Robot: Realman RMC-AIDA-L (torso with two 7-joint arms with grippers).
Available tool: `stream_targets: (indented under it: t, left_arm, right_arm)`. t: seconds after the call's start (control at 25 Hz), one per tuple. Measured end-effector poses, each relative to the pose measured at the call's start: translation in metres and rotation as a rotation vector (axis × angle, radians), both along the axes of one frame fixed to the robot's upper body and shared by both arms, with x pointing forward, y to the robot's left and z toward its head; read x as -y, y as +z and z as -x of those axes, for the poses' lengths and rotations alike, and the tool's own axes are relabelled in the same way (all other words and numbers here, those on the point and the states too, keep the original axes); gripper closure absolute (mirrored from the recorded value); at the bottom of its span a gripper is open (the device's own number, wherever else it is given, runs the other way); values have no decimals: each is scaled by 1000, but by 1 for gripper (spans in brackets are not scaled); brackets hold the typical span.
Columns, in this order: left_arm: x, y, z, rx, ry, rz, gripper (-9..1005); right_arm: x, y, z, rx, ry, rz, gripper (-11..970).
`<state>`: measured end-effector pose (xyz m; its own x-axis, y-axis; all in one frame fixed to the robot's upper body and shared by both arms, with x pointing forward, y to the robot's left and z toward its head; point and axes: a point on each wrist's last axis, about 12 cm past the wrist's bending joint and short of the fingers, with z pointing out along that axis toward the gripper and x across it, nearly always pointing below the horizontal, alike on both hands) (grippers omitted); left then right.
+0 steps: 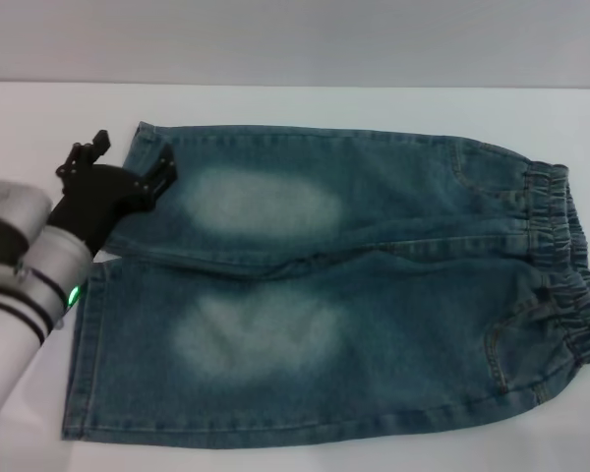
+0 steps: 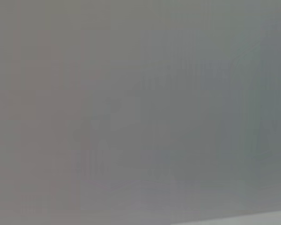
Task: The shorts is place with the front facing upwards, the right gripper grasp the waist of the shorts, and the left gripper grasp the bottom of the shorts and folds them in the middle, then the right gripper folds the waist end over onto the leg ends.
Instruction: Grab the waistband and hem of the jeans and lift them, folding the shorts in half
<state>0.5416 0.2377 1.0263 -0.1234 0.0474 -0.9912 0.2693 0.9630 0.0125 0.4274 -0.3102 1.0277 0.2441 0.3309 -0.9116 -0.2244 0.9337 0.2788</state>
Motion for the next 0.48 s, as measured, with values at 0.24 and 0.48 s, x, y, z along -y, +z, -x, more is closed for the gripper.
stream_targets:
  t: [0.24, 0.48]
  left_arm:
    - [8, 25, -17, -73, -29, 24, 148]
    - [11, 39, -29, -215, -5, 24, 148]
  right_arm:
    - [12, 5, -34, -155, 64, -35, 149]
    - [14, 9, -68, -324, 121, -1, 150]
